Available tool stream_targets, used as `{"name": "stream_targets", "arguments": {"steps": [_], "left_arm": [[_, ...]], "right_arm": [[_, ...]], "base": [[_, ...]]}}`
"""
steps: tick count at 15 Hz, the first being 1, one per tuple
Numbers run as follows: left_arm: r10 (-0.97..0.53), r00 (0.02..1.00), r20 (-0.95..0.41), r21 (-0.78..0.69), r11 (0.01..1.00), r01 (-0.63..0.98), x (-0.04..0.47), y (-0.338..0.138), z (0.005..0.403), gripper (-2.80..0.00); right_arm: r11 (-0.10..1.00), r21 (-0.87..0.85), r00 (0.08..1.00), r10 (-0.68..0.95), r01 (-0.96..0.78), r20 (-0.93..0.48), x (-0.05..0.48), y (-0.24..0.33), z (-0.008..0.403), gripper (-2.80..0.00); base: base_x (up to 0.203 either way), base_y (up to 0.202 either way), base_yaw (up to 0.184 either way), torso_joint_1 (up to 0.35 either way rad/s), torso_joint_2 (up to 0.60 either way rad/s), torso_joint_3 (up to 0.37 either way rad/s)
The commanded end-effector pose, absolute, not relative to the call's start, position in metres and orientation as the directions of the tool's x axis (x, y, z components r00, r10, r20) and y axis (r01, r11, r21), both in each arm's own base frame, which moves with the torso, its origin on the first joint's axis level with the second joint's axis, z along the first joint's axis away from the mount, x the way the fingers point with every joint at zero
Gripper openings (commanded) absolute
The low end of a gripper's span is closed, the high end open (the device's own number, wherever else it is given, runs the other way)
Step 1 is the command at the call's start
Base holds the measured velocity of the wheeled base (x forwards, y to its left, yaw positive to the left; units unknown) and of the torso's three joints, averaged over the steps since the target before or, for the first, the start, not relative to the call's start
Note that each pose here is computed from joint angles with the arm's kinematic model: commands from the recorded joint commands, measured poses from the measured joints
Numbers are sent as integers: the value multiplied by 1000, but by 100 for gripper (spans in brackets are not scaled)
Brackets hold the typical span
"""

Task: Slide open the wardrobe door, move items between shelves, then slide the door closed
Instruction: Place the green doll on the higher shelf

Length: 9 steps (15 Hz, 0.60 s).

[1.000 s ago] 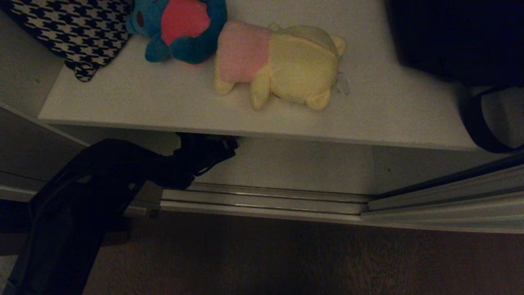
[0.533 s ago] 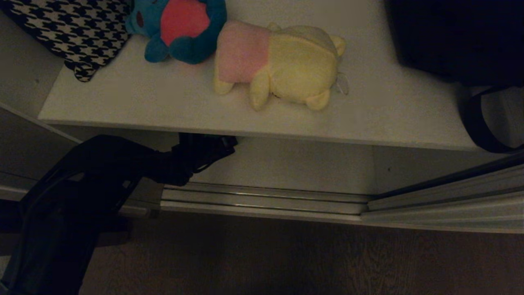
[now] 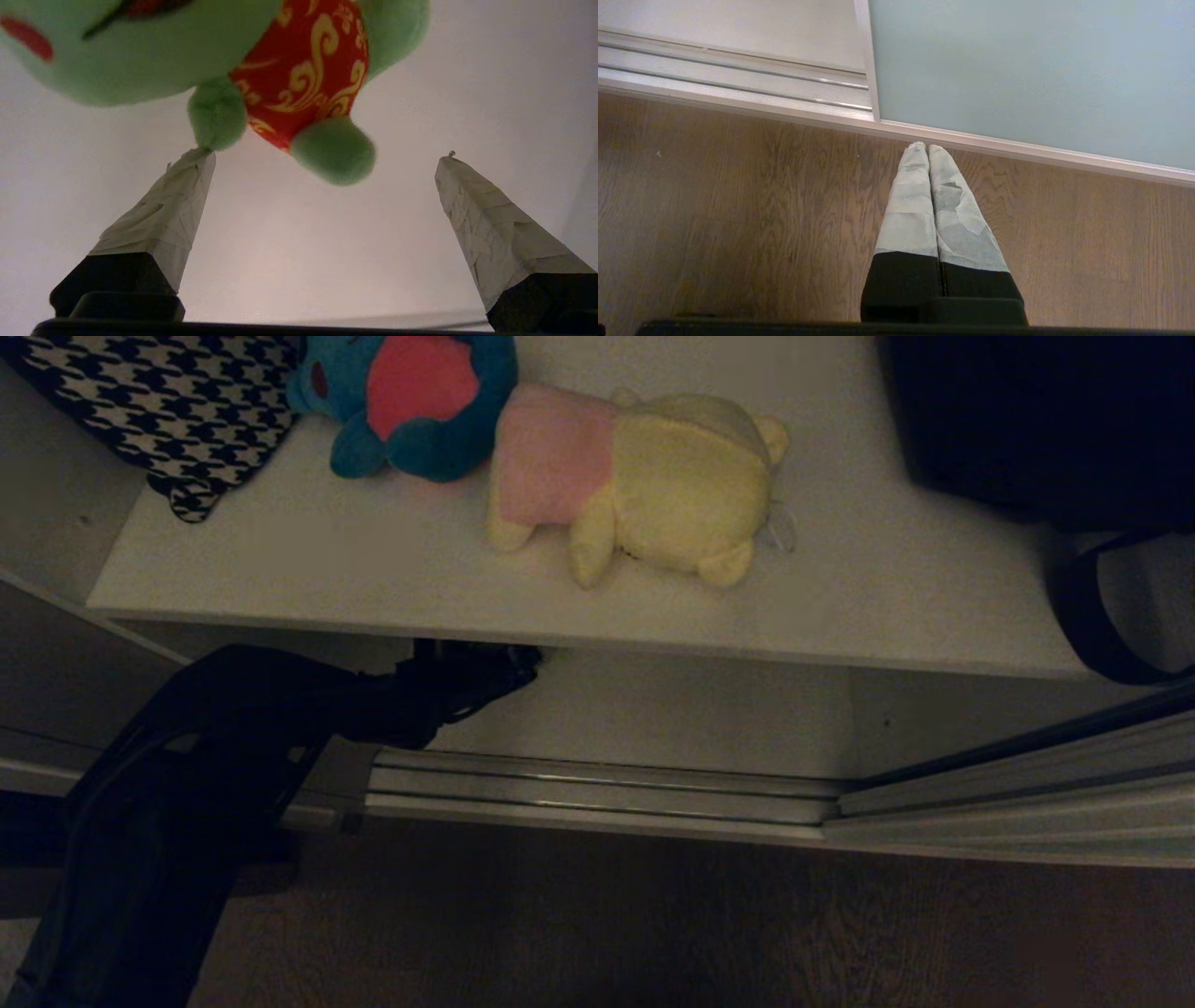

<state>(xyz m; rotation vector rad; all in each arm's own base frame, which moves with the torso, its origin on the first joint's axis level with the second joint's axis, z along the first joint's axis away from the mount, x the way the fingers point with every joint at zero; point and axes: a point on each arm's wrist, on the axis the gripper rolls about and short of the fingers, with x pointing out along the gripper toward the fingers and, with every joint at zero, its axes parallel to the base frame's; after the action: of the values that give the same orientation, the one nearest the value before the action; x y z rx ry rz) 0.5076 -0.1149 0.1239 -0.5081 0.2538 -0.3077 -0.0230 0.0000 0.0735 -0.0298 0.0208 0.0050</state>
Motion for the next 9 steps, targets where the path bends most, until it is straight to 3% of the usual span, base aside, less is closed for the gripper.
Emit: {"name": "stream_targets", "arguments": {"steps": [1, 9], "left_arm": [[-347, 922, -170, -528, 822, 213, 513, -116, 120, 0], [-309, 921, -239, -531, 835, 143, 512, -116, 123, 0]], "right_arm": [[1000, -31, 1000, 6, -7, -21, -23, 0, 73, -280], [1000, -31, 1000, 6, -7, -19, -23, 0, 73, -280]], "base": [[0, 0, 0, 0, 0, 0], [0, 0, 0, 0, 0, 0]]}}
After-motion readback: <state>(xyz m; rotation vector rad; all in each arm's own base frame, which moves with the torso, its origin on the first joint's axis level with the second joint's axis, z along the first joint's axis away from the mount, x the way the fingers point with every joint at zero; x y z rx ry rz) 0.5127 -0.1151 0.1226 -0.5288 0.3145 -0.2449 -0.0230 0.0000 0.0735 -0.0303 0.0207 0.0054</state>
